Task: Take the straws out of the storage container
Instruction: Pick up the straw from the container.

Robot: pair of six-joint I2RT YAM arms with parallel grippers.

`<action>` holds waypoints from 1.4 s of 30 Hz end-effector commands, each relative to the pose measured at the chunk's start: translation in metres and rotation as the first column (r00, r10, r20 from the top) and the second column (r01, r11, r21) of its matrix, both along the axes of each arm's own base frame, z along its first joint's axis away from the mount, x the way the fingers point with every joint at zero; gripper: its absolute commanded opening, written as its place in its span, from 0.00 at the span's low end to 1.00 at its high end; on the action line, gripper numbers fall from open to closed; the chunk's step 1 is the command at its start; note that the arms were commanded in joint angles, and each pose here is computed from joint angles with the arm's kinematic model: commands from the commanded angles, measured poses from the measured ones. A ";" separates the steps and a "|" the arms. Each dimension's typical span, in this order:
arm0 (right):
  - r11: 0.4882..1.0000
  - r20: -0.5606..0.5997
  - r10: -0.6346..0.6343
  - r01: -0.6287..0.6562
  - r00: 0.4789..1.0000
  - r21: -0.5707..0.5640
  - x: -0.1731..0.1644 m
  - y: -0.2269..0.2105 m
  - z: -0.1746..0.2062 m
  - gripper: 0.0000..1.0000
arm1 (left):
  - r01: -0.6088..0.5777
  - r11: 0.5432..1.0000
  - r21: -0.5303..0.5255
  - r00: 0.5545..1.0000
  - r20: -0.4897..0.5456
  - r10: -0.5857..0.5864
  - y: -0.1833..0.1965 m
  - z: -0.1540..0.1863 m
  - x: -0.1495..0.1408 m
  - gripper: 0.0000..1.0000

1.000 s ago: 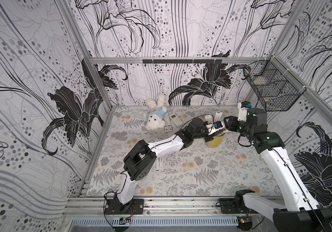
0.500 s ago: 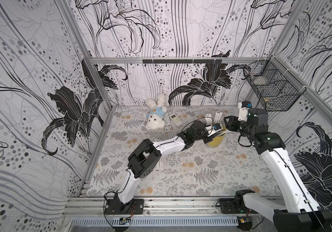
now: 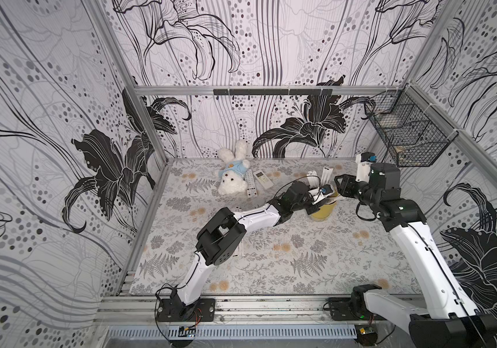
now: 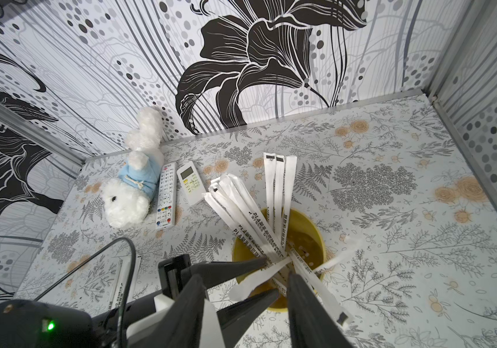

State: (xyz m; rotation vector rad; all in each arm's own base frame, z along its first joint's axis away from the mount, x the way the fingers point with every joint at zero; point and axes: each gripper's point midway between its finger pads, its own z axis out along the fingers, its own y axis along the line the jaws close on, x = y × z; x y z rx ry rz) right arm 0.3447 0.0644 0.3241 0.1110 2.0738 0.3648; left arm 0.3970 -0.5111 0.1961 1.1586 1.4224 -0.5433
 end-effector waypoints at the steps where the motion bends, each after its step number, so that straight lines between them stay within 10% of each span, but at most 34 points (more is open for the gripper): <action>1: 1.000 0.013 0.005 -0.005 1.000 0.006 0.000 0.000 0.001 0.48 | -0.018 0.998 -0.063 0.999 0.026 0.020 -0.004 0.016 0.010 0.33; 10: 1.000 0.028 0.008 -0.009 1.000 0.011 -0.003 0.001 0.005 0.47 | -0.012 0.996 -0.085 0.998 0.055 0.016 -0.002 0.037 0.008 0.06; 32: 0.995 0.097 0.066 -0.073 0.993 0.074 -0.006 0.014 0.045 0.49 | -0.044 0.991 -0.129 0.999 0.017 0.047 0.050 0.178 -0.033 0.00; 42: 0.932 0.142 0.329 -0.346 0.934 0.113 -0.019 0.060 0.059 0.49 | -0.182 0.969 -0.165 0.981 -0.092 0.169 0.105 0.233 -0.057 0.00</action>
